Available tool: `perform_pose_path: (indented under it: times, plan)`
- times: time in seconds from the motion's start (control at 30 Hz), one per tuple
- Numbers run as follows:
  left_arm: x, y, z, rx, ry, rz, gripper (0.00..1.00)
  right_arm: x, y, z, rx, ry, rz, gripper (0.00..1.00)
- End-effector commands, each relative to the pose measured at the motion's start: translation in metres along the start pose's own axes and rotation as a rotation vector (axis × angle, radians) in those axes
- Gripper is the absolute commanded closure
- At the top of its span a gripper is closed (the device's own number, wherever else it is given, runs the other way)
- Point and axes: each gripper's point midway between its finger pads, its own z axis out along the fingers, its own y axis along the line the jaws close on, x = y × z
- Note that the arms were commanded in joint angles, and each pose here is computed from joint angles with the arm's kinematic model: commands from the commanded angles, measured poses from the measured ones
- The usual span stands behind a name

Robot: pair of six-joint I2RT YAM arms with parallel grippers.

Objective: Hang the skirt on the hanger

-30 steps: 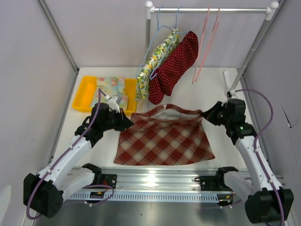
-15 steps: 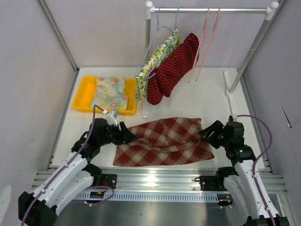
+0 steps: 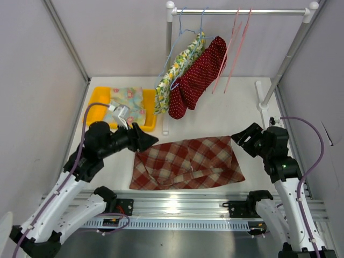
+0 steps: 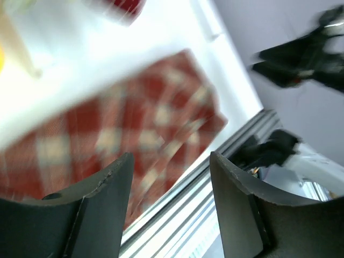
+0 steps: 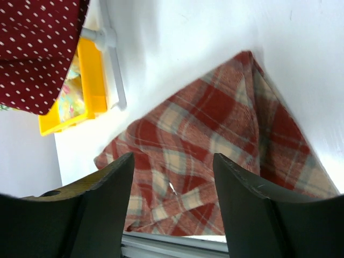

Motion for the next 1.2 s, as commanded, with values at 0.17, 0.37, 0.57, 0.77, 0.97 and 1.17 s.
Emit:
perform_pose_path:
  times: [0.17,0.37,0.57,0.77,0.97,1.17]
  plan:
    - [-0.158,-0.140,0.027,0.102,-0.303,0.363,0.37,-0.019,0.015,0.000,-0.024,-0.034,-0.061,0.38]
    - [-0.241,-0.205,0.069,0.130,-0.518,0.449,0.37,-0.012,0.013,0.003,-0.030,0.005,-0.083,0.42]
    - [-0.267,-0.215,0.154,0.059,-0.542,0.551,0.36,-0.020,0.024,-0.002,-0.057,-0.007,-0.114,0.43]
    - [-0.272,-0.204,0.216,-0.013,-0.554,0.584,0.35,-0.021,0.029,-0.005,-0.076,-0.002,-0.138,0.43]
    - [-0.260,-0.190,0.253,-0.034,-0.541,0.598,0.34,-0.020,0.032,-0.007,-0.089,0.003,-0.157,0.43]
    - [-0.250,-0.176,0.275,-0.066,-0.517,0.597,0.34,-0.021,0.036,-0.009,-0.106,0.002,-0.171,0.43]
